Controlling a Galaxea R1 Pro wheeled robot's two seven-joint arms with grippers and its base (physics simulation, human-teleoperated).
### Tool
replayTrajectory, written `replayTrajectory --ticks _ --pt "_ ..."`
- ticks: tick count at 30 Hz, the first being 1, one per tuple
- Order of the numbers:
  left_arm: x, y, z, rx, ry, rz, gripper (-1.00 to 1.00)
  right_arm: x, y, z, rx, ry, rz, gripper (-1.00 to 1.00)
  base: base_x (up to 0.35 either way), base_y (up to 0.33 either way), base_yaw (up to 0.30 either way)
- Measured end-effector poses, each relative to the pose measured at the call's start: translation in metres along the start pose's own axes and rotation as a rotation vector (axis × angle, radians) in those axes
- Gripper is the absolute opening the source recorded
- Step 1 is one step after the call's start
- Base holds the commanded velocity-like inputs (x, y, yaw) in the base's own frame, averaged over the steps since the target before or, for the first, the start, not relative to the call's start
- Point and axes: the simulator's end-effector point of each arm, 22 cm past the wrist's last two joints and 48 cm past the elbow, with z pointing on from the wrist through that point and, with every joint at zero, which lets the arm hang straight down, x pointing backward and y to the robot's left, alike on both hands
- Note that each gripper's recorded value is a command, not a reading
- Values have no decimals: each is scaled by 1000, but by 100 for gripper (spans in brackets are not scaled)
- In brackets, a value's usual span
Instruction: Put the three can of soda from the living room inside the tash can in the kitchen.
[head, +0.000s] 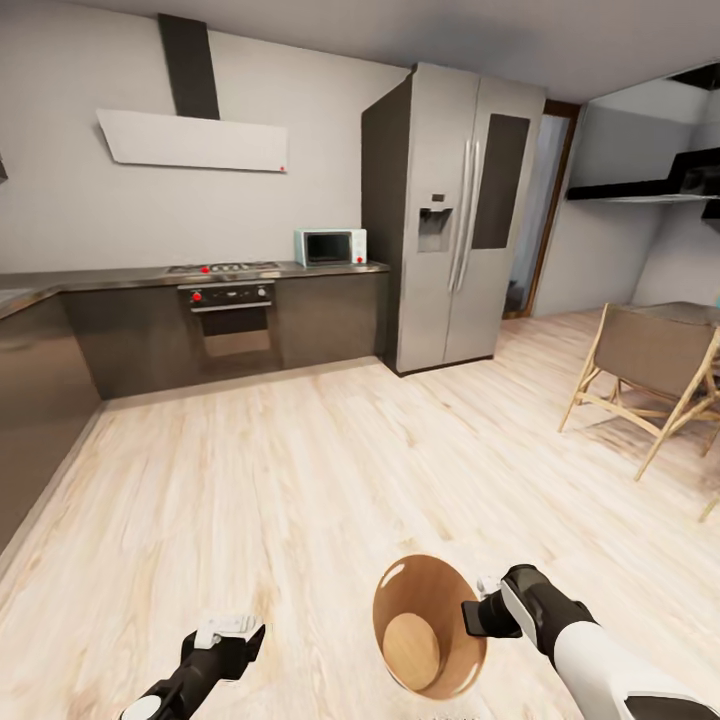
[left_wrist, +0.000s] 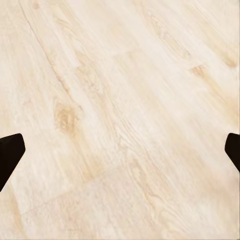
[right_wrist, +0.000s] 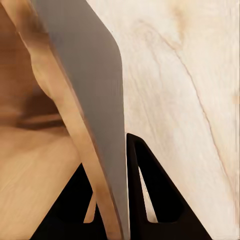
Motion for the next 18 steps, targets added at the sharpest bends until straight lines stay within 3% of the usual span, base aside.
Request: replayTrajectory --ticks 10,18 --pt "-2 -1 -1 2 -4 2 100 -1 -1 -2 5 -3 -6 -100 0 -249 -251" --pt "-4 -2 -1 7 -8 2 100 -3 -8 -5 13 -9 1 -100 0 -55 -251"
